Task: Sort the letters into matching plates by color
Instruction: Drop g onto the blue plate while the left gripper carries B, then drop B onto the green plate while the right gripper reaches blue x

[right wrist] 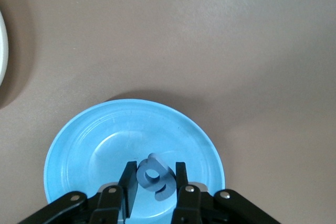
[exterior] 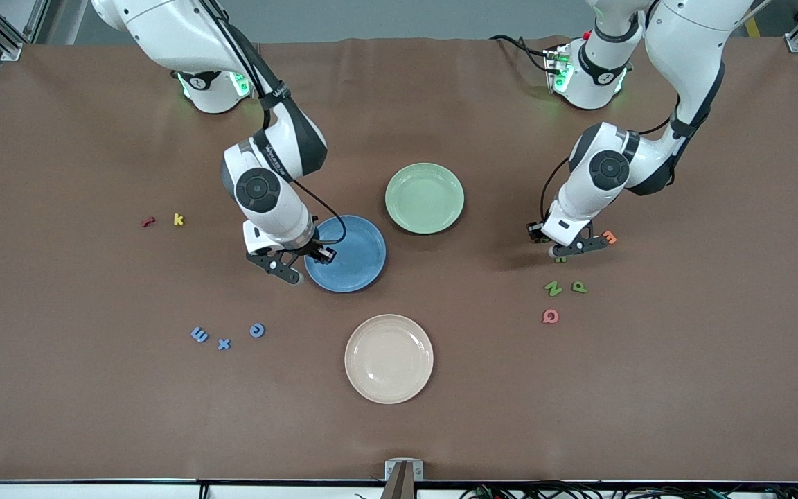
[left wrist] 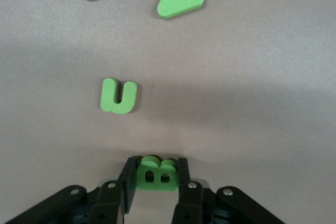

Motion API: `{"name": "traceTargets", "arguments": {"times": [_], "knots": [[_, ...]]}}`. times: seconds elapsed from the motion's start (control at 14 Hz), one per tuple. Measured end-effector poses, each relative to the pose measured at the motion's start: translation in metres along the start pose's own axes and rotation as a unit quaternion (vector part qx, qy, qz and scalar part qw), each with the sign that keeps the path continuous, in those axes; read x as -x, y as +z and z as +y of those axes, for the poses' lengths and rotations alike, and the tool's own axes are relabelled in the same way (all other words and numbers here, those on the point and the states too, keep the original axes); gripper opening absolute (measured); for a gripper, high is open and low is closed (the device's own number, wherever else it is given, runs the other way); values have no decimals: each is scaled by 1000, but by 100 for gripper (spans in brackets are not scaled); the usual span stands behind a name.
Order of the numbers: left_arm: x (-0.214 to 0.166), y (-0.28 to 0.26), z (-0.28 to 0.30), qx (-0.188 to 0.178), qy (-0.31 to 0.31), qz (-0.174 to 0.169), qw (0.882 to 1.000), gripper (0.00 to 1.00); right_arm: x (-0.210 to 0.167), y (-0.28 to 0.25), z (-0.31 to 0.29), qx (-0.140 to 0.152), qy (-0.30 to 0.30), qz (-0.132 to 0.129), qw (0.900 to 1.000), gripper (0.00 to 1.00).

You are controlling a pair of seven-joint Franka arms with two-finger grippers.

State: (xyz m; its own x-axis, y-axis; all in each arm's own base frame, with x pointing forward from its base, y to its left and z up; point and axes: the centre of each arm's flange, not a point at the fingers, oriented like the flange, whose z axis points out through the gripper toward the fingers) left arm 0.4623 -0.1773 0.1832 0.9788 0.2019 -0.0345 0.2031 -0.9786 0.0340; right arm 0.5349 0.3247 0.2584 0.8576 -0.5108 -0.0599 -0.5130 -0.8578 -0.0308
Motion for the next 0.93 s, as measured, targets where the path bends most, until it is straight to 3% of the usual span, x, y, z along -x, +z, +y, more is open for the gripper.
{"name": "traceTargets", "arguments": {"times": [0.43,0.64,0.93], "knots": [[31,-41,78,-20,-22,-19,999,35,-16,-1,9,2,-12,4,1000,98],[58,-59,123,-19,-40,-24,999,35,-77,-6,49,3,-68,7,998,100],[106,-68,177,-14,-61,-27,998,35,-167,-14,128,-2,-156,15,988,99]]}}
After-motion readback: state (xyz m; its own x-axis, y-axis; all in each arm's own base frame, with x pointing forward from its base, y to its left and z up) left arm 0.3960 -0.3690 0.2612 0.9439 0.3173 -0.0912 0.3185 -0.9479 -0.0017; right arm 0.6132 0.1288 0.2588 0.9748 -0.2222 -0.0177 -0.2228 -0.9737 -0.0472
